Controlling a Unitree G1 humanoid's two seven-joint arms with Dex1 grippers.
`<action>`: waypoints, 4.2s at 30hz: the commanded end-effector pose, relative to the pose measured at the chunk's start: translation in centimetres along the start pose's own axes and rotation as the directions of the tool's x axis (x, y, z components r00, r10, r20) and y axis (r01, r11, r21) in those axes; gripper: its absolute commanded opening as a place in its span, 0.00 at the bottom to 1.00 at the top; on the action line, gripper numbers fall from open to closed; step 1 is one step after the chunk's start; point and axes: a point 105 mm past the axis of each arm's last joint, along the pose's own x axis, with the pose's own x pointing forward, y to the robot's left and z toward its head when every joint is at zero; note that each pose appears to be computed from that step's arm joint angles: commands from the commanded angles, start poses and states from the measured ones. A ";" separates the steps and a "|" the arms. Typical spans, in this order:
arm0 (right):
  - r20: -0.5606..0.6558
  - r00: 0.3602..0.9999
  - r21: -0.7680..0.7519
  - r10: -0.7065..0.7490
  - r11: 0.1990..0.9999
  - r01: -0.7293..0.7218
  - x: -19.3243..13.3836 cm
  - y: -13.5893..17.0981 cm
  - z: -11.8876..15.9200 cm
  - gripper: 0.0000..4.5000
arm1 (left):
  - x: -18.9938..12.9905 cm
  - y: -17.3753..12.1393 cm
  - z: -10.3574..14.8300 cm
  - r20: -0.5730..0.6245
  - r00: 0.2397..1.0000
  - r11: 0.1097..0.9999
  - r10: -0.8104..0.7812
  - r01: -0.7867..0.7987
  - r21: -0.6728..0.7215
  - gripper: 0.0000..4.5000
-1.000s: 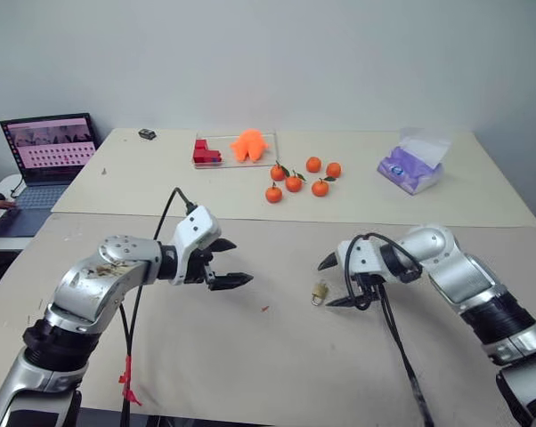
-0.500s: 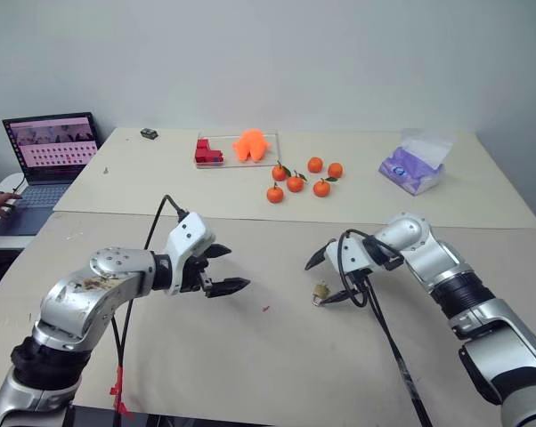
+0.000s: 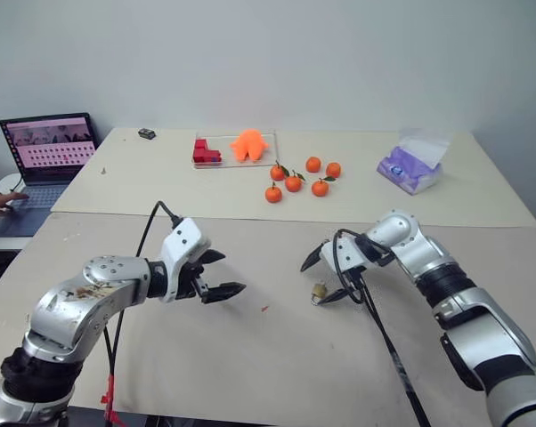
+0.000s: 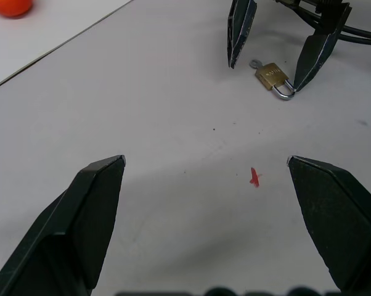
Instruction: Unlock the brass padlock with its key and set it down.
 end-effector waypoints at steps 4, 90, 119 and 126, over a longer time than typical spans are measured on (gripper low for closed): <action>-0.013 0.997 -0.036 0.072 0.997 -0.073 0.2 1.2 -0.3 0.94 | -0.9 -0.1 0.8 0.018 1.000 0.999 0.023 -0.023 0.030 1.00; -0.040 0.924 0.474 -0.381 0.807 0.353 -6.7 4.1 4.5 0.99 | 12.3 -5.3 3.0 0.098 0.971 0.973 -0.219 0.210 0.099 1.00; -0.089 0.901 0.461 -0.424 0.784 0.415 -7.7 3.8 5.2 0.99 | 18.3 -8.3 0.0 -0.080 0.981 0.979 -0.175 0.182 0.093 1.00; -0.093 0.901 0.446 -0.425 0.791 0.419 -8.2 3.3 5.4 1.00 | 18.6 -8.7 -0.5 -0.108 0.975 0.978 -0.192 0.199 0.061 0.75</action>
